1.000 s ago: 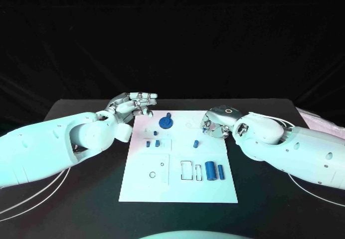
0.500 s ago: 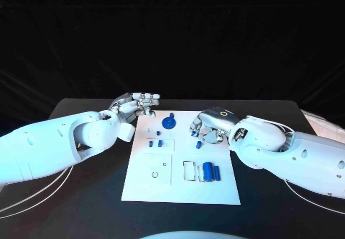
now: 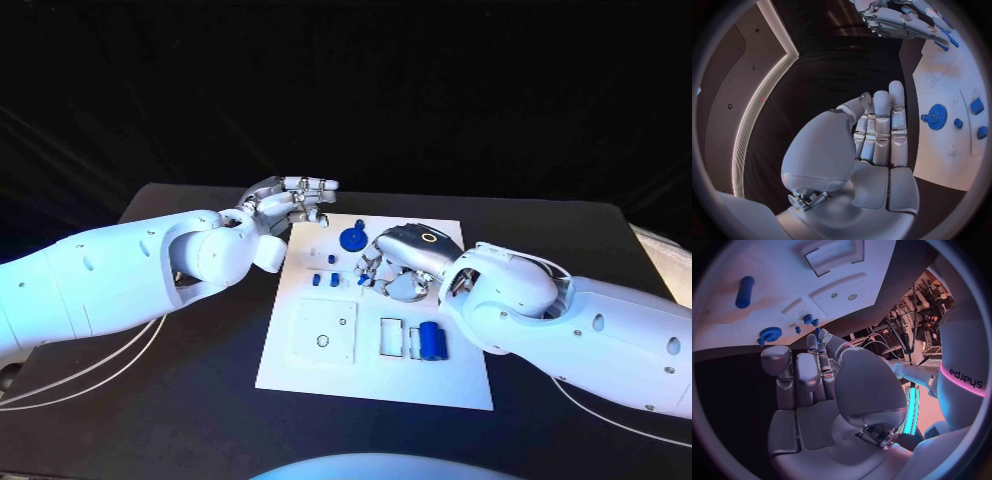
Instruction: Assemble the parts on the task board
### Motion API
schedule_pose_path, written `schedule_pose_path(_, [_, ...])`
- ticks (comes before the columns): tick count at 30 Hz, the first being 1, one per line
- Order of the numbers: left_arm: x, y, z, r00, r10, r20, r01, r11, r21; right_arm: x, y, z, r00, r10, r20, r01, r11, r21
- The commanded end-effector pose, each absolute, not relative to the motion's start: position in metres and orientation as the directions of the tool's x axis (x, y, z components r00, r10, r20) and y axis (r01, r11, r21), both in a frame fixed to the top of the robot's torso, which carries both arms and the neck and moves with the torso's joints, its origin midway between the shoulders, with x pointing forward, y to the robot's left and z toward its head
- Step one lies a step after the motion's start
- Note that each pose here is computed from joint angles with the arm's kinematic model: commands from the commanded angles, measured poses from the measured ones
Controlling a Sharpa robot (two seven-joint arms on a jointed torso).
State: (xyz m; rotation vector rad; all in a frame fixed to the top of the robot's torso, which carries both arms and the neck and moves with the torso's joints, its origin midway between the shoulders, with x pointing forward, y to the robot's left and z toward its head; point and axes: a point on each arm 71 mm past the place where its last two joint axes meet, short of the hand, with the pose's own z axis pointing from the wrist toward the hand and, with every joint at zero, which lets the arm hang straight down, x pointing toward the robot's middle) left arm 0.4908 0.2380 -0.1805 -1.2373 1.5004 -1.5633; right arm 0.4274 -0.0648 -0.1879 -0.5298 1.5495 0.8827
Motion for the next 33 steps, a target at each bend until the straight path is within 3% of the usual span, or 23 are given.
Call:
schedule_pose_path(1, [0.49,0.234,-0.179,-0.376,-0.902,0.212,-0.159,-0.162,-0.974,0.425,-0.058,-0.197,-0.21,0.132,-0.969,-0.77,0.588,0.247])
schedule_pose_path(14, [0.489,0.227,-0.178,-0.39,-0.896,0.212,-0.156,-0.163,-0.974,0.421,-0.039,-0.228,-0.271,0.072,-0.96,-0.766,0.588,0.26])
schedule_pose_path(33, [0.489,0.225,-0.178,-0.395,-0.897,0.199,-0.144,-0.153,-0.978,0.418,-0.037,-0.235,-0.298,0.036,-0.954,-0.771,0.58,0.263])
